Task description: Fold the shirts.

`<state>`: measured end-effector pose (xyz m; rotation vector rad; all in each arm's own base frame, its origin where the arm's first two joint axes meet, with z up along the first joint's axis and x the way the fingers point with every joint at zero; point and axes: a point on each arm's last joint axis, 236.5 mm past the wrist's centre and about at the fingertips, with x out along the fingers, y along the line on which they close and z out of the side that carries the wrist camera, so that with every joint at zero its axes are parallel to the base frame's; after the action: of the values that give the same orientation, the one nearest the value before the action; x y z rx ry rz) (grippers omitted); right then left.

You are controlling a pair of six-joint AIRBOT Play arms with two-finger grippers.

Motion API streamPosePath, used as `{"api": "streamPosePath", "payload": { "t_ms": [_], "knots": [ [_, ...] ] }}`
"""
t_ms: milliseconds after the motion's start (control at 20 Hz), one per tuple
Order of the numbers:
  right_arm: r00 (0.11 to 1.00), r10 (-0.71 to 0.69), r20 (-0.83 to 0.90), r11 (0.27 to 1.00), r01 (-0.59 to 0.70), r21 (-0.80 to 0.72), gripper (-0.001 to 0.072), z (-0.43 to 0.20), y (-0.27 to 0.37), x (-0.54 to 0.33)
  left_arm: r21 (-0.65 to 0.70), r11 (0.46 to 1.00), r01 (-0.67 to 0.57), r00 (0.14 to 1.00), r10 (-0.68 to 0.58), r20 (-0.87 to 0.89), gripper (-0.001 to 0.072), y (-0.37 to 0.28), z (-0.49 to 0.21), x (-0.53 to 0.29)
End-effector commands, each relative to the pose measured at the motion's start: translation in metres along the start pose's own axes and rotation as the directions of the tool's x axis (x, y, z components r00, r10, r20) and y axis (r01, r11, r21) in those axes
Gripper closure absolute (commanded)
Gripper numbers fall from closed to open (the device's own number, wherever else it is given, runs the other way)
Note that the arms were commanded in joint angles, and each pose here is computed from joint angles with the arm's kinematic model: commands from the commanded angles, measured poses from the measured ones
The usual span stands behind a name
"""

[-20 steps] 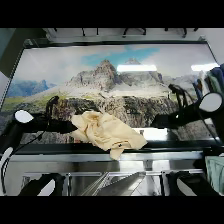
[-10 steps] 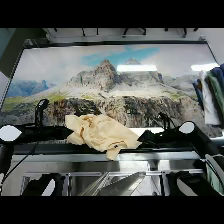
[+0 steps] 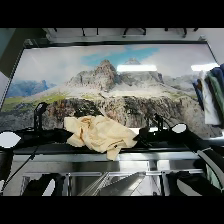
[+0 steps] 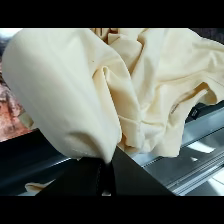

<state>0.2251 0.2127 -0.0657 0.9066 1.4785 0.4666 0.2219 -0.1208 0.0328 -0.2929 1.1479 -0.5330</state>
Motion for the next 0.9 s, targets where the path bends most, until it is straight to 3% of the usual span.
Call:
{"api": "streamPosePath", "payload": {
  "t_ms": [0,200,300,600,850],
  "knots": [
    [0.990,0.138,-0.013,0.987,-0.138,-0.085,0.0690,0.002,0.043,-0.024,0.024,0.999,-0.037,0.999,0.038,-0.015,0.0693,0.005,-0.001,-0.006],
    [0.903,0.297,0.312,0.938,-0.214,-0.273,0.0691,0.047,0.121,-0.152,0.097,0.968,-0.230,0.973,0.230,0.014,0.0693,0.030,0.020,-0.046],
    [0.826,0.307,0.472,0.921,-0.133,-0.366,0.0691,0.052,0.149,-0.215,0.122,0.959,-0.255,0.966,0.246,0.083,0.0693,0.022,0.041,-0.065],
    [0.724,0.261,0.638,0.856,0.131,-0.499,0.0691,0.021,0.206,-0.310,0.195,0.931,-0.310,0.919,0.241,0.312,0.0693,-0.019,0.099,-0.137],
    [0.639,0.229,0.734,0.803,0.303,-0.514,0.0691,-0.003,0.238,-0.357,0.257,0.878,-0.404,0.765,0.171,0.621,0.0694,-0.097,0.124,-0.256]
  ]
}}
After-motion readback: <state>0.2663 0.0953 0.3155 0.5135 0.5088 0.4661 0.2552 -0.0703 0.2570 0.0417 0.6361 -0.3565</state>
